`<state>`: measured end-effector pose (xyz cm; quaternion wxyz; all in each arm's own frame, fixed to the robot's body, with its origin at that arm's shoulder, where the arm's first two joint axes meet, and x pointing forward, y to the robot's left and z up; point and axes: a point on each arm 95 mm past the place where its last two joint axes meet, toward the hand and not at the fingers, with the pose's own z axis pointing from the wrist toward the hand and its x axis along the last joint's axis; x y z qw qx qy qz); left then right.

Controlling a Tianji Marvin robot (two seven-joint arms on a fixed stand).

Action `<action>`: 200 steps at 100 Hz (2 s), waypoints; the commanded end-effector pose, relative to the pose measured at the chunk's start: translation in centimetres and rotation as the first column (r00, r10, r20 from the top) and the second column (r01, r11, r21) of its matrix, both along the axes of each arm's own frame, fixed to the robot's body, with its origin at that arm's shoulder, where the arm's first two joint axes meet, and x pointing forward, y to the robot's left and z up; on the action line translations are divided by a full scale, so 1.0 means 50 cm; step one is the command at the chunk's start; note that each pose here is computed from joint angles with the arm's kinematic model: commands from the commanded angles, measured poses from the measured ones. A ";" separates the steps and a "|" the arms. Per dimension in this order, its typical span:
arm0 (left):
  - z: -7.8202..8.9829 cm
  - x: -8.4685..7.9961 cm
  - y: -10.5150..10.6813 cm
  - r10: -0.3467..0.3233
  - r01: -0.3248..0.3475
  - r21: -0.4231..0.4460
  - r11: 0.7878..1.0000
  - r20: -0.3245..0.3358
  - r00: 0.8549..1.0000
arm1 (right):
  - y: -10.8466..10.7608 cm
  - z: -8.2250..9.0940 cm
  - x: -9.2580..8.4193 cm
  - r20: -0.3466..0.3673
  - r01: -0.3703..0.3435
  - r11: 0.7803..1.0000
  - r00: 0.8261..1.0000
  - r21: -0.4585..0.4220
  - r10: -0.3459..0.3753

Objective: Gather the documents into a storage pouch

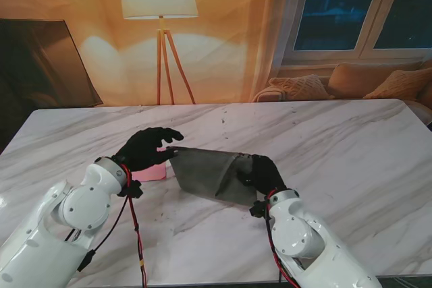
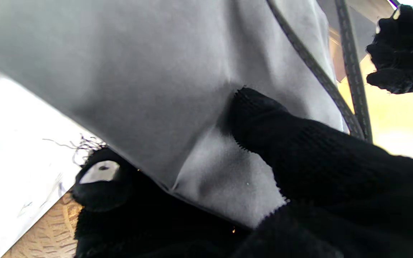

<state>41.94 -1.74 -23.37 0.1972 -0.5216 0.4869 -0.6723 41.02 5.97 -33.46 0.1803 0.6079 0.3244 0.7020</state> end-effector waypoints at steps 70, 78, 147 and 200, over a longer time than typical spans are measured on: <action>-0.122 -0.024 -0.118 -0.073 0.051 -0.113 0.992 -0.196 0.978 | 0.017 -0.001 0.000 0.003 -0.025 1.000 1.000 0.001 0.025; -0.132 -0.024 -0.126 -0.075 0.052 -0.116 0.992 -0.205 0.976 | 0.018 -0.001 0.000 0.006 -0.029 1.000 1.000 -0.002 0.029; -0.178 -0.006 -0.179 -0.100 0.076 -0.128 0.989 -0.193 0.976 | 0.033 0.000 -0.008 -0.005 -0.056 0.998 0.998 0.039 0.057; -0.166 -0.029 -0.166 -0.061 0.020 -0.188 0.982 -0.211 0.976 | 0.020 -0.007 -0.013 -0.012 -0.045 0.998 0.999 0.035 0.045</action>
